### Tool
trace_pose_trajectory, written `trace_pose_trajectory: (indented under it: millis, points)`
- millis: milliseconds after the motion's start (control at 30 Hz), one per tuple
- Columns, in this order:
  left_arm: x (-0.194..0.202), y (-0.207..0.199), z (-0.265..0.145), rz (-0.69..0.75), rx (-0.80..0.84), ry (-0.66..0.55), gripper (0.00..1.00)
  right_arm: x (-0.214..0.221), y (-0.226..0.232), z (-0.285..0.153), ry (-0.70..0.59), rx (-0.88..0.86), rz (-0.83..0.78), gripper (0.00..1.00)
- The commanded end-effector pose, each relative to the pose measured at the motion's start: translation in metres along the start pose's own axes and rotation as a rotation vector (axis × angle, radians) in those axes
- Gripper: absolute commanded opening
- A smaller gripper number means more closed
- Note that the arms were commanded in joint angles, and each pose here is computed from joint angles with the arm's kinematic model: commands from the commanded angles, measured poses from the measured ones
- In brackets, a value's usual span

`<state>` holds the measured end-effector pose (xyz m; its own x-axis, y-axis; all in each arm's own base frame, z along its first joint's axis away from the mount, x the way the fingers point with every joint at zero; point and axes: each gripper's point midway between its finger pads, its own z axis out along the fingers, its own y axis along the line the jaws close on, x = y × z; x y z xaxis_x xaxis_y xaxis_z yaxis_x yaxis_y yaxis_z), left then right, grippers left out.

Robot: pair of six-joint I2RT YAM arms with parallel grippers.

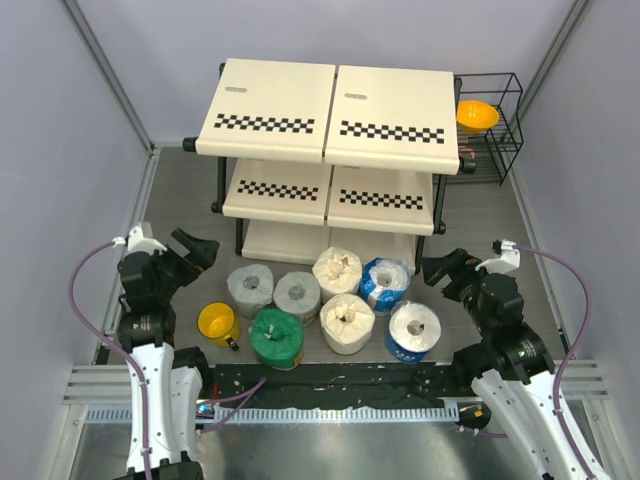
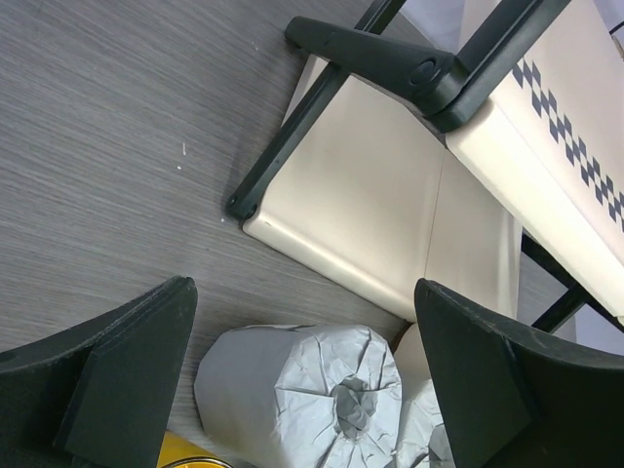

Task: Place and organize the paper towels onto the shelf

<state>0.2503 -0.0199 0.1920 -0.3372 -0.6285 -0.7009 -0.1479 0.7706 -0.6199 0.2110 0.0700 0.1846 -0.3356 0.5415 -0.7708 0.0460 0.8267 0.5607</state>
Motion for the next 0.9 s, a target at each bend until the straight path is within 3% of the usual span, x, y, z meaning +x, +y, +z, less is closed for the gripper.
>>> trace_pose_trajectory:
  millis: [0,333,467,867]
  points:
    - [-0.006,-0.001,0.002,-0.031,-0.005,-0.028,1.00,-0.011,0.006,-0.002,-0.029,-0.003,0.021,0.89]
    - [-0.005,0.008,0.001,-0.082,-0.068,-0.033,1.00,-0.022,0.019,-0.005,0.073,0.036,-0.050,0.88]
    - [-0.003,0.009,0.003,-0.083,-0.067,-0.011,1.00,-0.039,0.032,-0.015,0.044,0.014,-0.033,0.88]
    - [0.000,0.009,0.005,-0.086,-0.066,0.006,1.00,-0.018,0.046,-0.002,0.139,-0.051,0.008,0.86]
